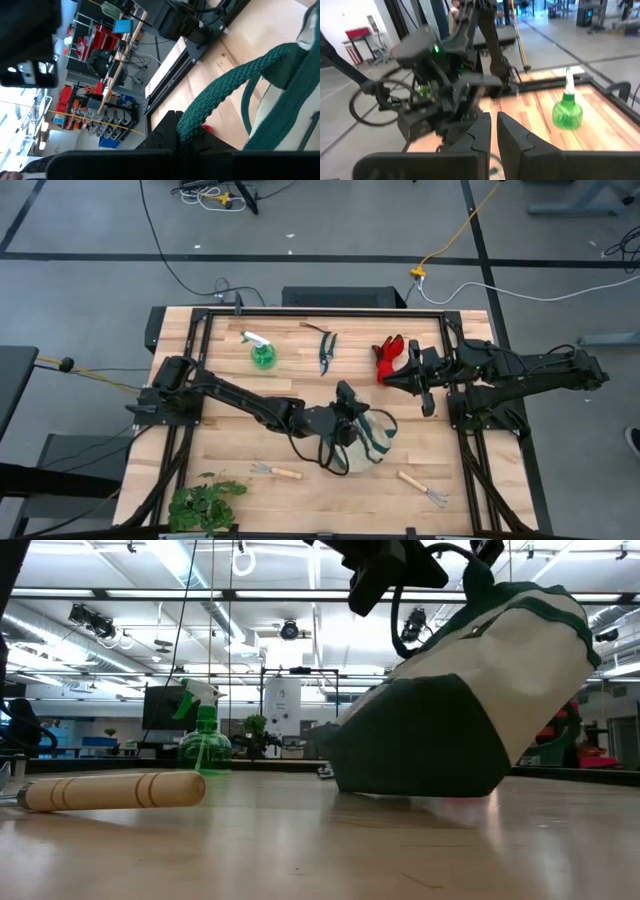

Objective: Pick & Place Garden tools in Gardening bag
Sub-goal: Prepare the green gardening bag

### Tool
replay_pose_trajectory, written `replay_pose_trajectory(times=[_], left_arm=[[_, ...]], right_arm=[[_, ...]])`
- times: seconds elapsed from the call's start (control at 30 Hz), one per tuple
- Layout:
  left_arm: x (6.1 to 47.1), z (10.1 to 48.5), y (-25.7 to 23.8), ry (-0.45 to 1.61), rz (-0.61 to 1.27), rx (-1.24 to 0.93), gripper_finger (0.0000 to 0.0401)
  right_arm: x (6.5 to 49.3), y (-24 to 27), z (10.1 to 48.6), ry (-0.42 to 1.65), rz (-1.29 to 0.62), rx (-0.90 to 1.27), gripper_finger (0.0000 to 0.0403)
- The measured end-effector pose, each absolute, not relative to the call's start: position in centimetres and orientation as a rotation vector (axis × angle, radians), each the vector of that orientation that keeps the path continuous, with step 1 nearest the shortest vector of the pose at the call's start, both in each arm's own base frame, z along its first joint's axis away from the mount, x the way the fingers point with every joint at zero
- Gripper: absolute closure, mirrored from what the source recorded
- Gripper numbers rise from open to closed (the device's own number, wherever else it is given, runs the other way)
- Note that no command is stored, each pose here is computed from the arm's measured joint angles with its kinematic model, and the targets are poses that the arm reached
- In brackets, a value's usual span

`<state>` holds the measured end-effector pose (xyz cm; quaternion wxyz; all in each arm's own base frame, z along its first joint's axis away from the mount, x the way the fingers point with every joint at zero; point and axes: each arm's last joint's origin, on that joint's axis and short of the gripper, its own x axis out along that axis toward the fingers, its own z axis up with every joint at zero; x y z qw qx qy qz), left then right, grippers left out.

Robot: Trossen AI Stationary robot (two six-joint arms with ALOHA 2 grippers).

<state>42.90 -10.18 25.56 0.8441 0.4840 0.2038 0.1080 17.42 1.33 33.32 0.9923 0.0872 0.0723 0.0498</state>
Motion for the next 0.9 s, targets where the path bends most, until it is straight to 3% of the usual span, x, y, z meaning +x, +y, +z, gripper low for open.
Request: replay_pose_trajectory(times=[0.9], left_arm=[[40.4,26.3,-15.4,0.445,0.328,1.021,0.0398]], right_arm=[[17.1,1.3,31.3,0.364,0.057,0.316,0.0369]])
